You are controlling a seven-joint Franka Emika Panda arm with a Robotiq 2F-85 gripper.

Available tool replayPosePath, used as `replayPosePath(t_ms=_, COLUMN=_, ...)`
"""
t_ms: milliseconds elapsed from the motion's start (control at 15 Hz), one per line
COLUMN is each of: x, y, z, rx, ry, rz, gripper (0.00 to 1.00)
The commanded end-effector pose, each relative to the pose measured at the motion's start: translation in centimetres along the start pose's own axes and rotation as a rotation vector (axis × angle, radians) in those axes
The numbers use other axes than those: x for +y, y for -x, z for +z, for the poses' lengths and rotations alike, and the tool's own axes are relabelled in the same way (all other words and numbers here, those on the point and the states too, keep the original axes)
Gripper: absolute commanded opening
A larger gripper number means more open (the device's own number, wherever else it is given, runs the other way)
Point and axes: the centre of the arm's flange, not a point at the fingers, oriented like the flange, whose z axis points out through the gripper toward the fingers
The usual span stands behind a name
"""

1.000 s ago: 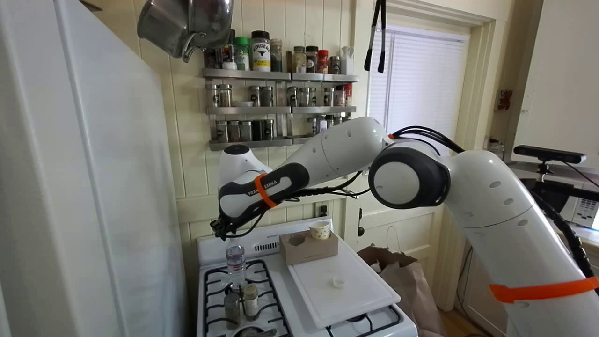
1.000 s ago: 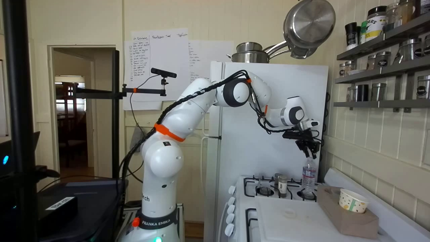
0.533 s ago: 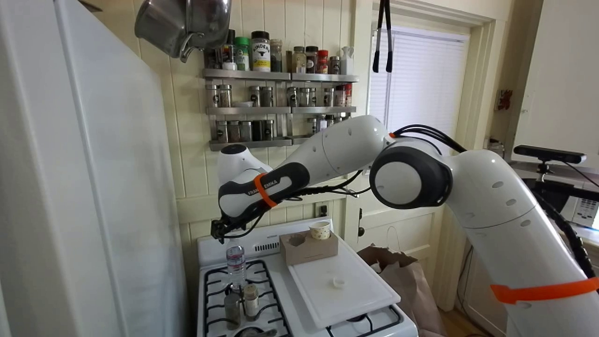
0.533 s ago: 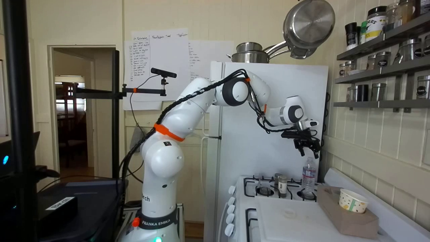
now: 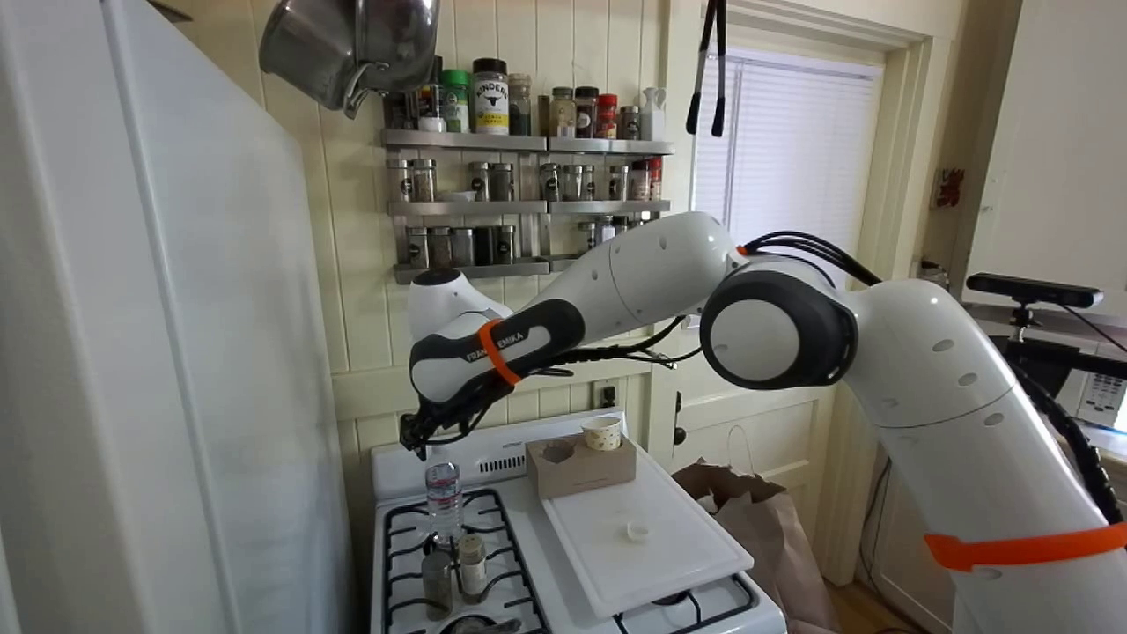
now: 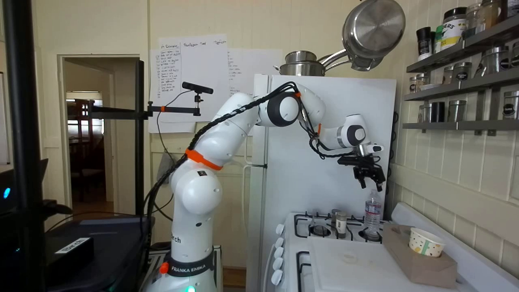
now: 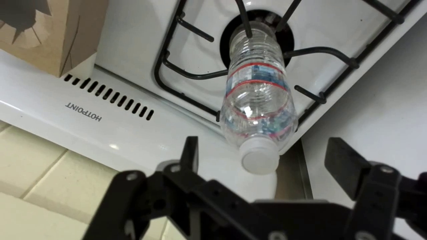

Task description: Take the spice bottle off of the tray and put the water bottle on the tray

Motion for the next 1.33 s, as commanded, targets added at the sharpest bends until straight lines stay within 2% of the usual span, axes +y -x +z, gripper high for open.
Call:
replayPosePath(t_ms=0, x=0.46, y=0.45, z=0.13, rx=-0.035, ry=-0.015, rz=0.040, gripper=0.95)
replayPosePath(t_ms=267, x=1.04, y=0.29, z=0.57, rx=-0.054, ry=-0.037, rz=0.061, gripper=0.82)
replayPosePath(t_ms=333, x=1.04, y=0.32, z=0.57, rx=-0.056, ry=-0.039, rz=0.064, gripper=0.58)
replayPosePath(t_ms=467, x=1.18, y=0.26, z=0.69, rx=-0.055, ry=-0.045, rz=0.066, gripper=0.54)
replayPosePath(t_ms=933, x=0.96, y=-0.15, z=0.82, rx=-0.025, ry=-0.026, rz=0.027, gripper=0.01)
replayPosePath(t_ms=1133, x=0.69, y=-0.07, z=0.63, rx=-0.028, ry=-0.024, rz=0.018, gripper=0.00)
replayPosePath(t_ms=1200, x=0.61, y=-0.03, z=0.45, rx=-0.038, ry=-0.032, rz=0.017, gripper=0.17)
replayPosePath(t_ms=1267, x=0.59, y=0.05, z=0.22, rx=-0.040, ry=-0.035, rz=0.016, gripper=0.28)
